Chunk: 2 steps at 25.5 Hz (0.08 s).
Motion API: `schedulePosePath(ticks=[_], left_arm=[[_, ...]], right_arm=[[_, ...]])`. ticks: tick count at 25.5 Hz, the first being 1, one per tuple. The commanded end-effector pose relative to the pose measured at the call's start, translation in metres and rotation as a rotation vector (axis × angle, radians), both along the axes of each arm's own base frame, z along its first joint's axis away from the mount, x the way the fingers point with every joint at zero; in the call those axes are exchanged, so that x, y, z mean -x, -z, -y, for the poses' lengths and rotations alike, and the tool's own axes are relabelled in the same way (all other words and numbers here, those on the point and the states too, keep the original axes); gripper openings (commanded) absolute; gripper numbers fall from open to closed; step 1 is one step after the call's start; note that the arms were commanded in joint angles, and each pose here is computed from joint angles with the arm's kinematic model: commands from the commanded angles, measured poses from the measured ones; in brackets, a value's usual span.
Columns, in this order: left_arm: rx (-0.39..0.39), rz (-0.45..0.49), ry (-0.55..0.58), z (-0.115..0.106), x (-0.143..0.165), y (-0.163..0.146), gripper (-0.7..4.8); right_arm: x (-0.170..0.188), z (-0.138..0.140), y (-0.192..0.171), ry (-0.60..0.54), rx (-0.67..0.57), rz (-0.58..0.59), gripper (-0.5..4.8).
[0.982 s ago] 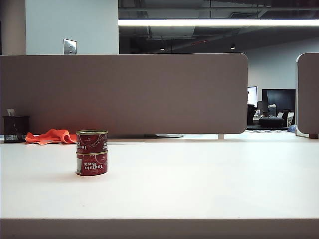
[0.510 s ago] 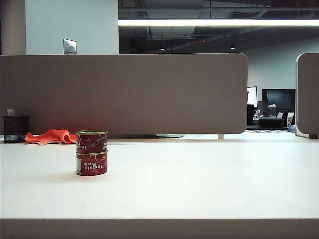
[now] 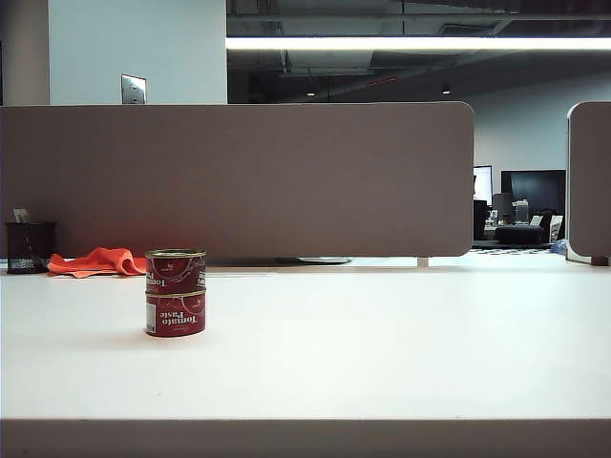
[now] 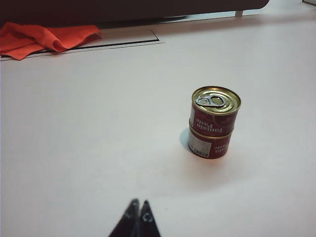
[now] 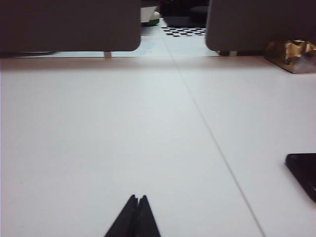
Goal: Stack a can of tomatoes on the right onto the can of tomatoes on the left.
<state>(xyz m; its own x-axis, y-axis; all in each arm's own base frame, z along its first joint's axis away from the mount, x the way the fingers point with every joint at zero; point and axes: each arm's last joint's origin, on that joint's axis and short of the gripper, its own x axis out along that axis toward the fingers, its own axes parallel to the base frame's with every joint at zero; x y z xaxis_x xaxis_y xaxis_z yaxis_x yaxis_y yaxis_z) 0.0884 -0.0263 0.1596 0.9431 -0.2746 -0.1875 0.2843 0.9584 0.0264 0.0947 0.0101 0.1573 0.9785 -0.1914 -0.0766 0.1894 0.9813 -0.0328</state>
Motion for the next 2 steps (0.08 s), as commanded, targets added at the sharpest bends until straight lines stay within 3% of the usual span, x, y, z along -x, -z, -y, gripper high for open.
schedulePosePath(ticks=[1, 2], left_arm=[[0.004, 0.013, 0.004, 0.0002, -0.0001, -0.0016, -0.05], [0.004, 0.013, 0.004, 0.0003, -0.0001, -0.0016, -0.05]], right_arm=[[-0.0004, 0.001, 0.0006, 0.012, -0.003, 0.009, 0.0], [-0.0004, 0.001, 0.0006, 0.012, -0.003, 0.009, 0.0]])
